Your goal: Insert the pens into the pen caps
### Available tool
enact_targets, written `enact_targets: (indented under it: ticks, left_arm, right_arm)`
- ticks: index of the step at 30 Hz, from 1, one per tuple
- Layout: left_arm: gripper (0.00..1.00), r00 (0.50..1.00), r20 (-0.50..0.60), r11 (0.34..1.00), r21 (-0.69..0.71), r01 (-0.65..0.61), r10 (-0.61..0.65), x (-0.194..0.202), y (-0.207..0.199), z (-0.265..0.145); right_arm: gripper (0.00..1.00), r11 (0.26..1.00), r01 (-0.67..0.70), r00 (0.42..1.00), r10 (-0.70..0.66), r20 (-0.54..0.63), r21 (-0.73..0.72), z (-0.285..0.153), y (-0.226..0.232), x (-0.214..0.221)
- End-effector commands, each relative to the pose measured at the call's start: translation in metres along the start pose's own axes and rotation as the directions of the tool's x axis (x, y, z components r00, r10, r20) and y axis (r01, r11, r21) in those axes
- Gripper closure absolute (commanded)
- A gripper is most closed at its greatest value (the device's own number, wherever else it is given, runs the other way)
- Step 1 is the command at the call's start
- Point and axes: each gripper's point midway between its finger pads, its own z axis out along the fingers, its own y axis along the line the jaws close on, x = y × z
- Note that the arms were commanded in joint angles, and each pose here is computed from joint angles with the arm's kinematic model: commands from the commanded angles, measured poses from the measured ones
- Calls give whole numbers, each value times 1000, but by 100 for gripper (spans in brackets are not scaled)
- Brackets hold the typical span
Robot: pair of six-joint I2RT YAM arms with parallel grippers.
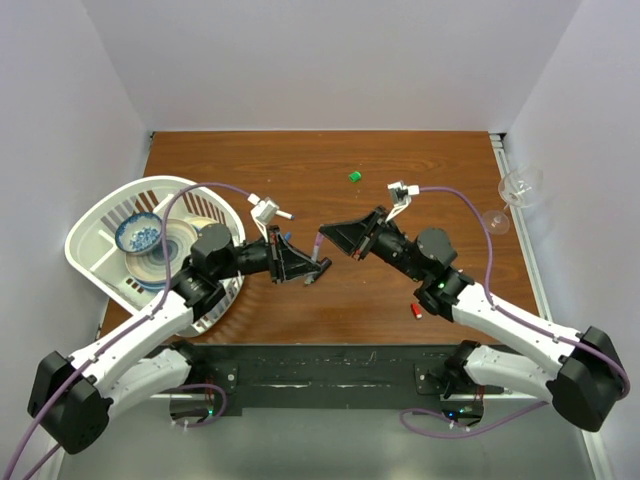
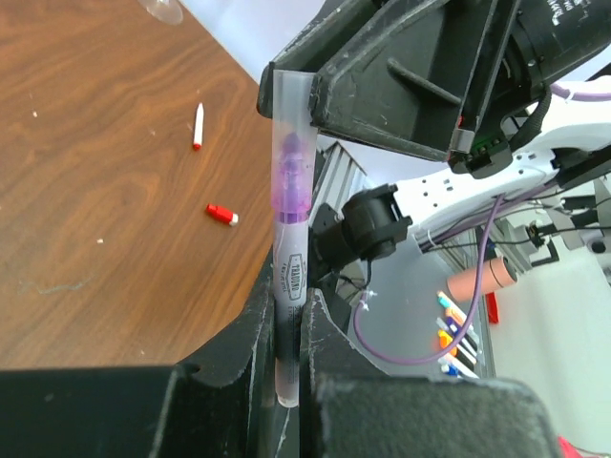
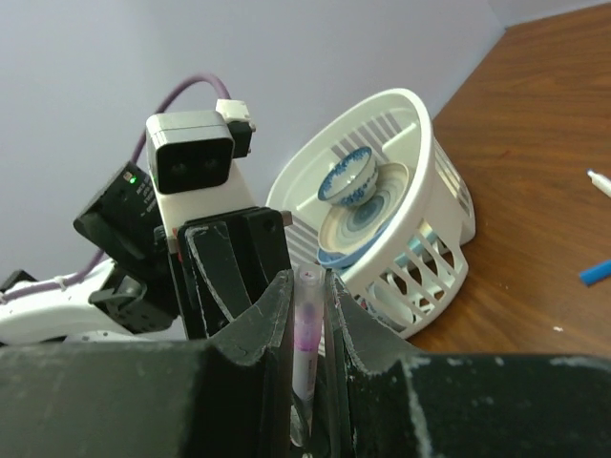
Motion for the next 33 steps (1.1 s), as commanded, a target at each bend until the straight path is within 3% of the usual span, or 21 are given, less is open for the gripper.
enact_targets:
  ticks: [1, 7, 18, 20, 21, 23, 24, 27, 33]
  left_arm:
    - [100, 981, 151, 992, 32, -125, 119, -49, -21, 3]
    - [100, 980, 155, 992, 24, -128, 122, -51, -18, 6]
    - [100, 963, 129, 971, -36, -235, 237, -49, -10, 0]
    - [100, 960, 127, 968, -33, -248, 250, -46, -12, -3]
    - [100, 958, 130, 967, -32, -252, 254, -47, -13, -4]
    - [100, 958, 123, 966, -33, -255, 257, -43, -13, -7]
    - [100, 959, 120, 966, -38, -256, 258, -42, -13, -8]
    - [100, 959, 117, 966, -38, -257, 260, -36, -16, -16]
    - [100, 958, 104, 964, -22, -267, 268, -25, -24, -27]
  right_arm:
    - [100, 999, 8, 995, -4, -100, 47, -13, -20, 36]
    - [100, 999, -31, 993, 35, -116, 42, -9, -18, 47]
    - [100, 999, 39, 965, -30, -261, 33, -24, -5, 59]
    - [92, 999, 35, 964, -23, -264, 39, -26, -3, 57]
    - [82, 999, 30, 967, -18, -253, 44, -25, -1, 53]
    - [75, 998, 14, 981, 0, -192, 68, -27, 3, 38]
    - [64, 997, 8, 986, 4, -169, 73, -27, 6, 32]
    - [50, 996, 28, 990, -16, -141, 83, -30, 19, 12]
    - [39, 995, 71, 987, -60, -148, 68, -24, 36, -5]
